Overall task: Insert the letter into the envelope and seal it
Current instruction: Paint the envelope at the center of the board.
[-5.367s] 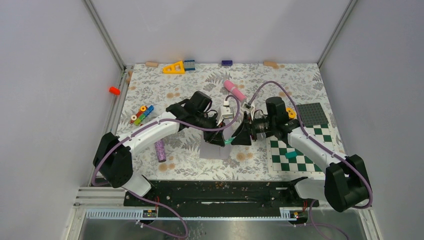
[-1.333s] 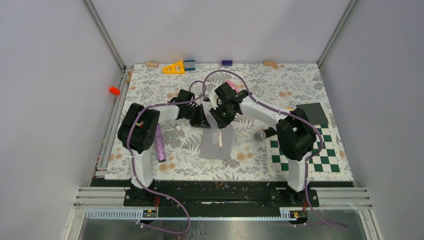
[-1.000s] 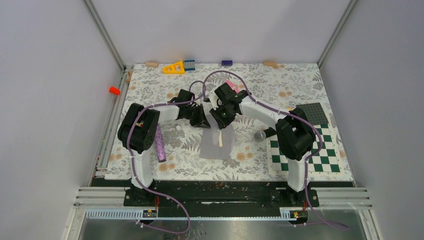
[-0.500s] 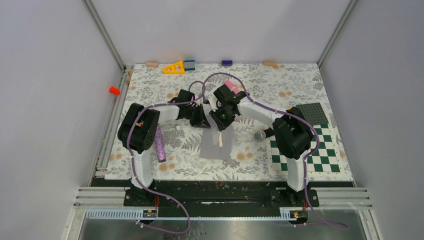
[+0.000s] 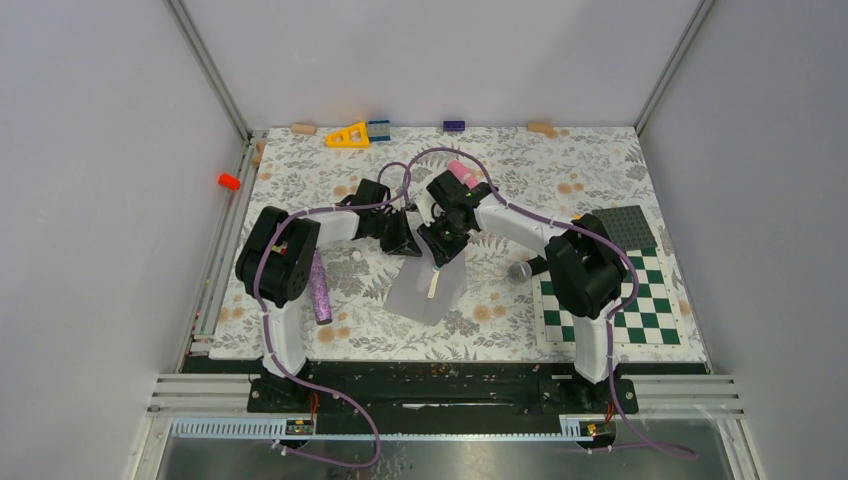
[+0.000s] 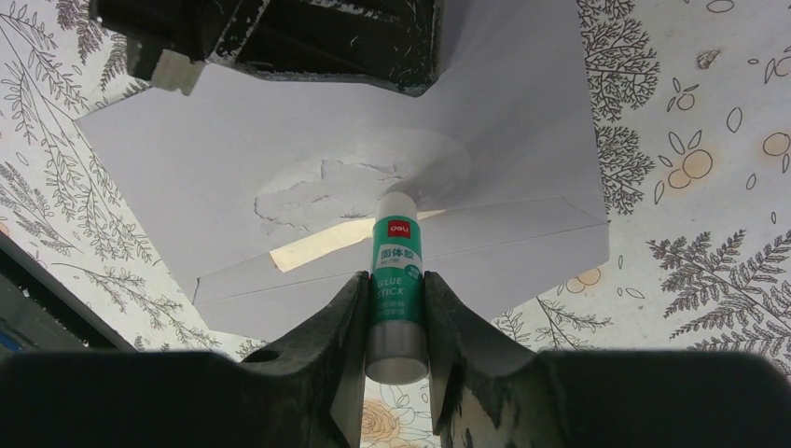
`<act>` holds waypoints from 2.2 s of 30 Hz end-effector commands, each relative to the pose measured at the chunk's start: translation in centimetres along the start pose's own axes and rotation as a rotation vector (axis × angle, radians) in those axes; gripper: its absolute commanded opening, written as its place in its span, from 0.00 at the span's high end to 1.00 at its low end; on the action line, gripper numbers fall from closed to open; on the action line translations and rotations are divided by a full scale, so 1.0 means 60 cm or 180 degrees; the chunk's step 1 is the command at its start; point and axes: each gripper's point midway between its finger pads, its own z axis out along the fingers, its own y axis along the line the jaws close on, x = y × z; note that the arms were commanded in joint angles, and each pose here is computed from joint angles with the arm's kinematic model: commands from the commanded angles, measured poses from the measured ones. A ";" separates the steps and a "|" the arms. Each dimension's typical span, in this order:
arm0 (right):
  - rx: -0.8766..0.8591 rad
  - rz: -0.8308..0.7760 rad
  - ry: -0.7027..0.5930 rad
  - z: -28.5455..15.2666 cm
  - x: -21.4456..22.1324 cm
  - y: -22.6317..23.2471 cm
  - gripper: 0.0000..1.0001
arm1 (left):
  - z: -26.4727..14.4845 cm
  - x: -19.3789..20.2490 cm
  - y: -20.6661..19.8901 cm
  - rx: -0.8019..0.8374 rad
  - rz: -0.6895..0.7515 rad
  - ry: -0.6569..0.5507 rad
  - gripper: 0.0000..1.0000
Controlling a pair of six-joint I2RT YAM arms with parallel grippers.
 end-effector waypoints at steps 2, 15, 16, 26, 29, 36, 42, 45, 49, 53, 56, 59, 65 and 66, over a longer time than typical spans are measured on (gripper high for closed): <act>-0.0054 -0.0056 0.0062 -0.006 -0.002 0.019 1.00 | 0.003 -0.010 0.015 -0.0186 0.0120 -0.0125 1.00; -0.0003 -0.0108 -0.0120 -0.036 -0.025 0.019 1.00 | -0.102 -0.062 -0.103 0.0833 0.0568 -0.0627 0.64; 0.0010 -0.0118 -0.0155 -0.042 -0.028 0.019 1.00 | -0.107 -0.061 -0.109 0.0914 0.0600 -0.0613 0.65; -0.0099 -0.0118 -0.0499 -0.094 -0.063 0.037 1.00 | -0.081 0.019 -0.051 0.0726 0.0543 0.0053 1.00; -0.0121 -0.0077 -0.0513 -0.092 -0.069 0.038 1.00 | -0.073 0.042 -0.042 0.0693 0.0525 0.0172 1.00; -0.0204 0.0007 -0.0347 -0.057 -0.054 0.037 1.00 | -0.054 0.068 -0.008 0.0388 0.0457 0.0386 1.00; -0.0244 0.0053 -0.0272 -0.041 -0.047 0.038 1.00 | -0.035 0.080 0.019 0.0131 0.0388 0.0475 1.00; -0.0273 0.0080 -0.0241 -0.036 -0.043 0.040 1.00 | -0.027 0.077 0.035 -0.0030 0.0369 0.0455 1.00; -0.0316 0.0115 -0.0209 -0.029 -0.041 0.045 1.00 | -0.018 0.081 0.052 -0.0175 0.0297 0.0488 1.00; -0.0377 0.0121 -0.0128 -0.018 -0.028 0.054 1.00 | -0.014 0.082 0.065 -0.0276 0.0252 0.0483 1.00; -0.0408 0.0146 -0.0056 -0.006 -0.019 0.061 1.00 | -0.012 0.081 0.065 -0.0270 0.0241 0.0473 1.00; -0.0372 0.0173 0.0019 0.007 -0.010 0.057 1.00 | -0.012 0.080 0.064 -0.0266 0.0235 0.0467 1.00; -0.0248 0.0194 0.0045 0.018 -0.008 0.045 1.00 | -0.012 0.082 0.064 -0.0256 0.0242 0.0469 1.00; -0.0225 0.0179 0.0042 0.018 -0.008 0.043 1.00 | -0.013 0.082 0.064 -0.0259 0.0242 0.0469 1.00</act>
